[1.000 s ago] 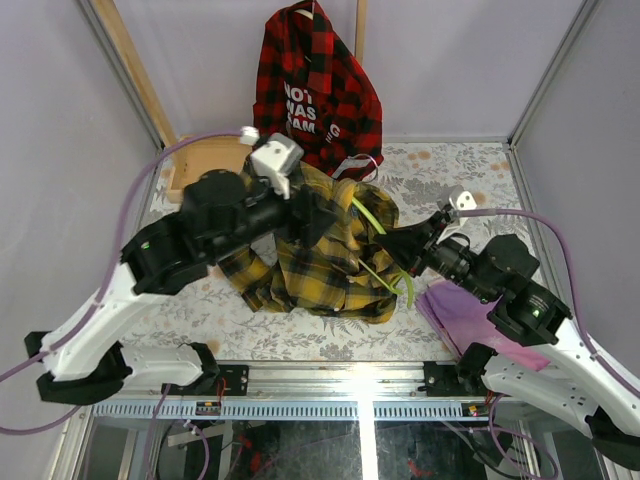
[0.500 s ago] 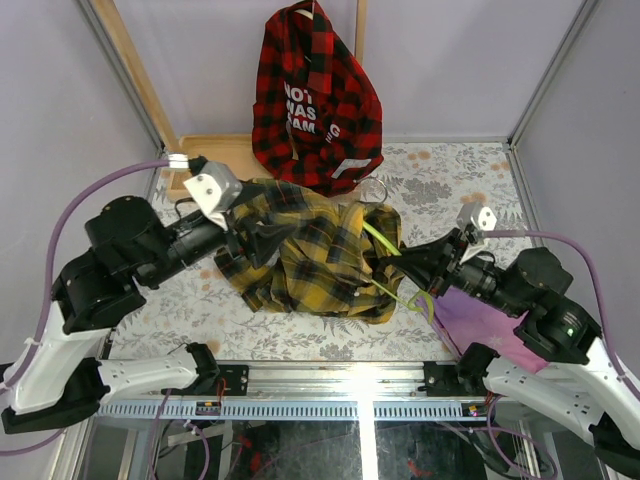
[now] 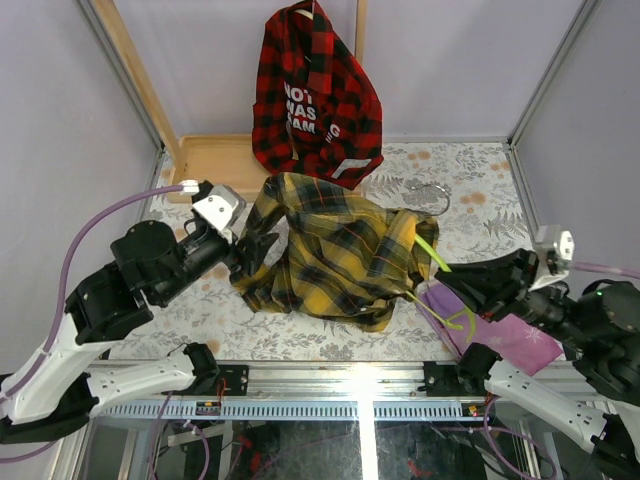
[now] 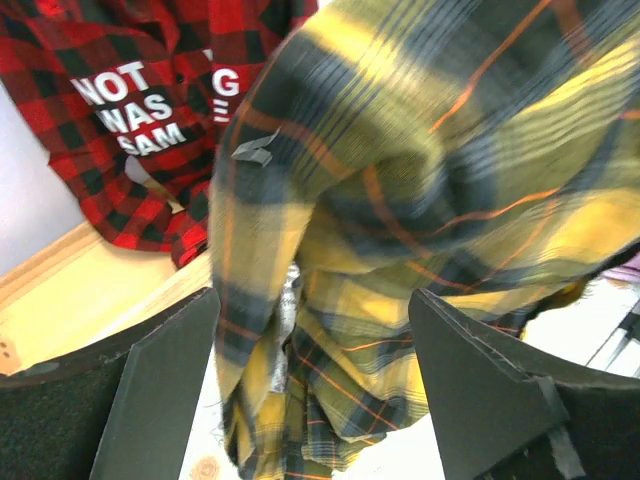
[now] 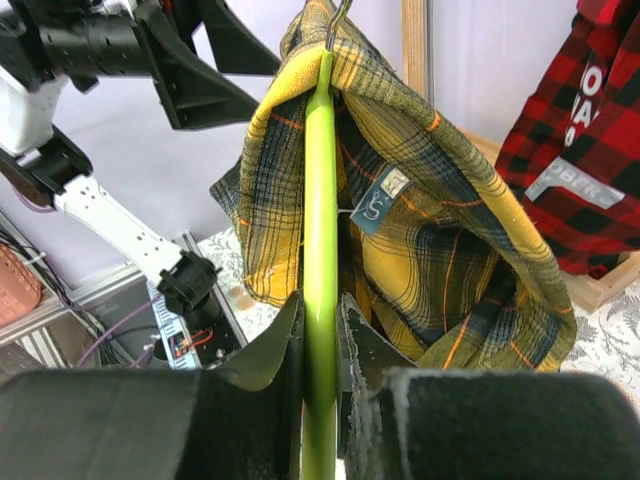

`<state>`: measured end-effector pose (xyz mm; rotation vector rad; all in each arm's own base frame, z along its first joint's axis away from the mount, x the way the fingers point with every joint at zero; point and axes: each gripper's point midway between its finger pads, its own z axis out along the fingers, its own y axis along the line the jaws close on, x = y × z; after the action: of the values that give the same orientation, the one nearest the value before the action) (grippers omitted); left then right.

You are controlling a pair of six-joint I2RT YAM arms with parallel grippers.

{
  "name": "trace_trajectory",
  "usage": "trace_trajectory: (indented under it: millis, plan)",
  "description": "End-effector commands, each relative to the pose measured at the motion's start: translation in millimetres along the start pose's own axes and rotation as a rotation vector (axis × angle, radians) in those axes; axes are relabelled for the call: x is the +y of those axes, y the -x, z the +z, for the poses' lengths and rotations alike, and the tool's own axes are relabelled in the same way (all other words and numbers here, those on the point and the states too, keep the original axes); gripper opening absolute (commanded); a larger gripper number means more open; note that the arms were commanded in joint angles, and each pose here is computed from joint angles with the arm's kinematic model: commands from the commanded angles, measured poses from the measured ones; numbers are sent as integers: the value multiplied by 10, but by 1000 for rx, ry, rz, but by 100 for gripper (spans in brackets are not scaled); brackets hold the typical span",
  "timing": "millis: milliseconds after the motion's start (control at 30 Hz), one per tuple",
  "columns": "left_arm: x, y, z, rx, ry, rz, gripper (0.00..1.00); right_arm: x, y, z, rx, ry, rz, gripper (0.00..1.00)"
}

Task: Place the shirt on the hanger

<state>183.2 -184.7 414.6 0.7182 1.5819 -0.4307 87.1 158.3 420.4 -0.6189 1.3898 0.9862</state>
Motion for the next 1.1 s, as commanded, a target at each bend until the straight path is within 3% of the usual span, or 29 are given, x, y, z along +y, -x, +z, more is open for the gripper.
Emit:
trace_trajectory:
  millis: [0,300,367,467,567,667,1067]
  plan:
    - [170,-6,-5,-41,104,-8,76,214,588,-280,-169,58,-31,0]
    - [98,-127,213,-51,100,6,74,331,740,-495,-222,93,-23,0]
    - [62,-138,284,-56,92,2,70,342,734,-488,-216,100,-20,0]
    - [118,-185,391,-26,142,3,50,359,728,-491,-207,109,-23,0]
    - [264,-159,429,17,230,25,16,349,718,-514,-194,101,-32,0]
    - [378,-34,398,0,284,53,1,329,706,-557,-191,86,-38,0]
    - [683,757,195,-116,377,150,0,331,626,-638,-170,86,-43,0]
